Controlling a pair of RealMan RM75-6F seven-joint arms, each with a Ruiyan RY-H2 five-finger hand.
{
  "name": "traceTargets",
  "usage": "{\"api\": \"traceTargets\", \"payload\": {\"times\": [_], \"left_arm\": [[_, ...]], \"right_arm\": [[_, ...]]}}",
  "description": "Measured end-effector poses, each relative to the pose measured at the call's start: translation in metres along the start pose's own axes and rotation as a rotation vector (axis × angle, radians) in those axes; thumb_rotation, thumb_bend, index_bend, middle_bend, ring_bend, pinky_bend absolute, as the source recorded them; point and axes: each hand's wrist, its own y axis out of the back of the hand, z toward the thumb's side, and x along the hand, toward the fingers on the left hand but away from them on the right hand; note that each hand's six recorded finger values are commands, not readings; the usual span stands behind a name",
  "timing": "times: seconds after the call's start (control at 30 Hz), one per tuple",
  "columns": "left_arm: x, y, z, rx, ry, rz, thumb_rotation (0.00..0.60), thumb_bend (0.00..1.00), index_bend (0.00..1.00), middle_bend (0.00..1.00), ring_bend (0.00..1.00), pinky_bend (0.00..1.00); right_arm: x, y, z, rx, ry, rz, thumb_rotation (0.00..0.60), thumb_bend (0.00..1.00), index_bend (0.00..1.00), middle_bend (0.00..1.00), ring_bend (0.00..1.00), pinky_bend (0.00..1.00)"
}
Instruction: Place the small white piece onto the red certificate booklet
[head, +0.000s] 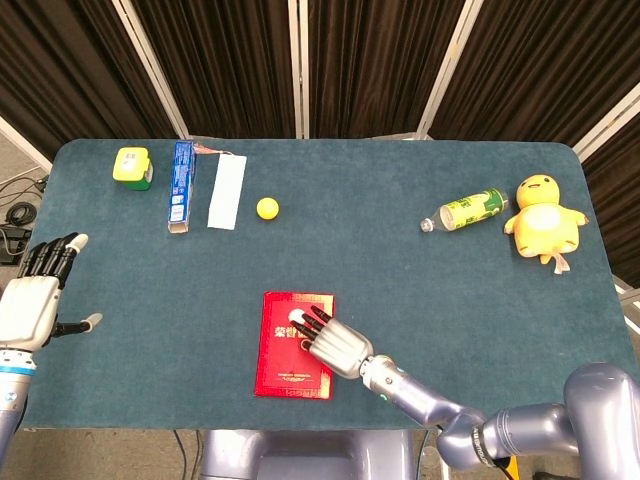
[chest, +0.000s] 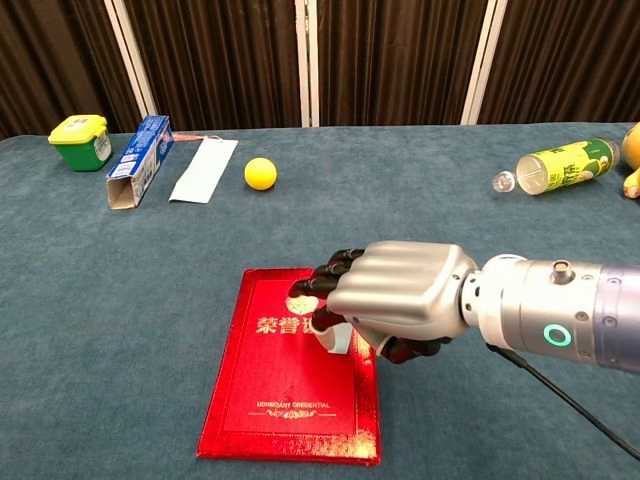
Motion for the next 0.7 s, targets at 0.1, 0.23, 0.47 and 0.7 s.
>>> {"api": "traceTargets", "payload": {"times": [0.1,0.23,0.47,0.7], "left_arm": [[-0.0002,0.0002,0.0002,0.0,0.0,0.0,0.6,0.0,0.0,0.0,0.0,0.0],[-0.0004,0.0007,0.0,-0.002,0.001,0.002,0.6,0.0,0.0,0.0,0.0,0.0],[0.0,0.0009,-0.0001,-0.003,0.001,0.002,0.6,0.0,0.0,0.0,0.0,0.0],[0.0001,0.0016,-0.0002,-0.003,-0.001,0.003,0.6,0.0,0.0,0.0,0.0,0.0]], "right_arm": [[-0.0001,-0.0031,-0.0002,-0.001,-0.002,0.005,0.6,0.98,0.36,0.0,0.0,0.0],[-0.0001,-0.0065,-0.0003,0.0,-0.003,0.011,0.6,0.98,0.36,0.0,0.0,0.0],[-0.0006,-0.0078,0.0004,-0.003,-0.002,0.013,0.6,0.98,0.36,0.0,0.0,0.0],[0.001,-0.0018,-0.0016,-0.005,-0.005,-0.004,0.6,0.98,0.36,0.0,0.0,0.0]]}}
